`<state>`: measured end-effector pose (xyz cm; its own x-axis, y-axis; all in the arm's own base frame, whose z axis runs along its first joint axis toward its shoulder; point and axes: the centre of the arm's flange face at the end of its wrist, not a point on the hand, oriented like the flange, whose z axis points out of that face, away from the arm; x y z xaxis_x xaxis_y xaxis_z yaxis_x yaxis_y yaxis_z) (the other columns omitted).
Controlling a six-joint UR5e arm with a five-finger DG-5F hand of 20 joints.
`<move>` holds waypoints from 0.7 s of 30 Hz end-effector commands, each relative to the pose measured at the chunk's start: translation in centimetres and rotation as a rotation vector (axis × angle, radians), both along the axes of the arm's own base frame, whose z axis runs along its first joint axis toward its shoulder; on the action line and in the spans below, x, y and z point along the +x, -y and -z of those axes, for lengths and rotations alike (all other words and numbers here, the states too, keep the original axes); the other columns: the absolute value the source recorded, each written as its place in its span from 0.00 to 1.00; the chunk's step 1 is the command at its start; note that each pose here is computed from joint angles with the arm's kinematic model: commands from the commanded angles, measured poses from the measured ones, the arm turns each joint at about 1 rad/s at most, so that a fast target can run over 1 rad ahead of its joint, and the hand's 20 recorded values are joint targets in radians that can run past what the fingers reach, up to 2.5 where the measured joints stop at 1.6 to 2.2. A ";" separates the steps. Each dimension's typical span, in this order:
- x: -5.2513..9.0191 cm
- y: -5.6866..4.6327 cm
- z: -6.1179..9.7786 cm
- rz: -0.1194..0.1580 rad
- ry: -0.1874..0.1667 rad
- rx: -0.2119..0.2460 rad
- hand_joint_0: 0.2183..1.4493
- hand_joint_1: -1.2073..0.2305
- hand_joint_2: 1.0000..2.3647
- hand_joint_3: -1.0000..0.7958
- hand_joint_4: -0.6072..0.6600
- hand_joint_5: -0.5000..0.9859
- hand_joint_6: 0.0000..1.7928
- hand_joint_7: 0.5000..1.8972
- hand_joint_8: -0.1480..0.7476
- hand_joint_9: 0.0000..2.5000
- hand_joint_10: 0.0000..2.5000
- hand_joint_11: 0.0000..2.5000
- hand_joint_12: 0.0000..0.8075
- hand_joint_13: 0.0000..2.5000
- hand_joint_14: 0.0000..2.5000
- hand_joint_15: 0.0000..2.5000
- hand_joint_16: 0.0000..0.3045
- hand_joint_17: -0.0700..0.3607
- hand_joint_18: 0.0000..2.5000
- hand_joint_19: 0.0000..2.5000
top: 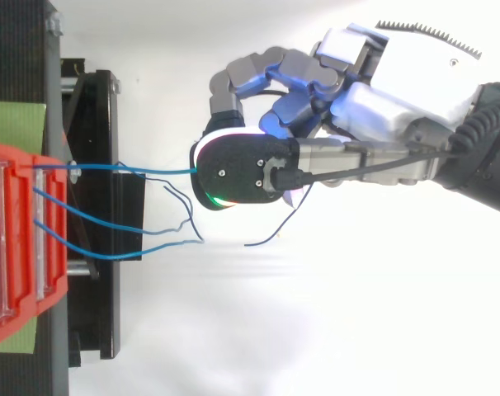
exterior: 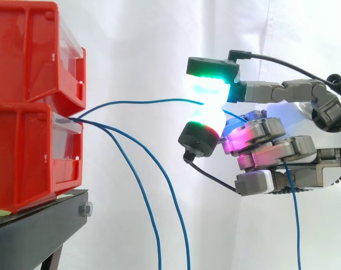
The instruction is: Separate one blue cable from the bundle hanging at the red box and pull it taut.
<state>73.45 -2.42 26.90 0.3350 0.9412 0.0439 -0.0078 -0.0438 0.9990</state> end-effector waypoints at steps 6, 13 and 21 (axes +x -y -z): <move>0.2 0.1 -0.2 0.016 0.021 0.003 0.45 0.38 0.01 0.32 0.59 0.15 0.51 0.49 0.50 0.36 0.51 0.65 0.37 0.52 0.72 0.46 0.12 0.35 0.43 0.41; 0.3 0.2 -0.3 0.031 0.024 -0.025 0.48 0.39 0.00 0.29 0.57 0.15 0.50 0.53 0.50 0.36 0.45 0.66 0.35 0.52 0.67 0.49 0.10 0.32 0.40 0.38; 0.3 0.2 -0.3 0.031 0.024 -0.025 0.51 0.38 0.00 0.30 0.59 0.14 0.50 0.52 0.49 0.34 0.43 0.66 0.35 0.48 0.71 0.48 0.09 0.30 0.37 0.39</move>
<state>73.70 -2.62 27.21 0.3635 0.9311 0.0290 -0.0328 -0.0183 0.9993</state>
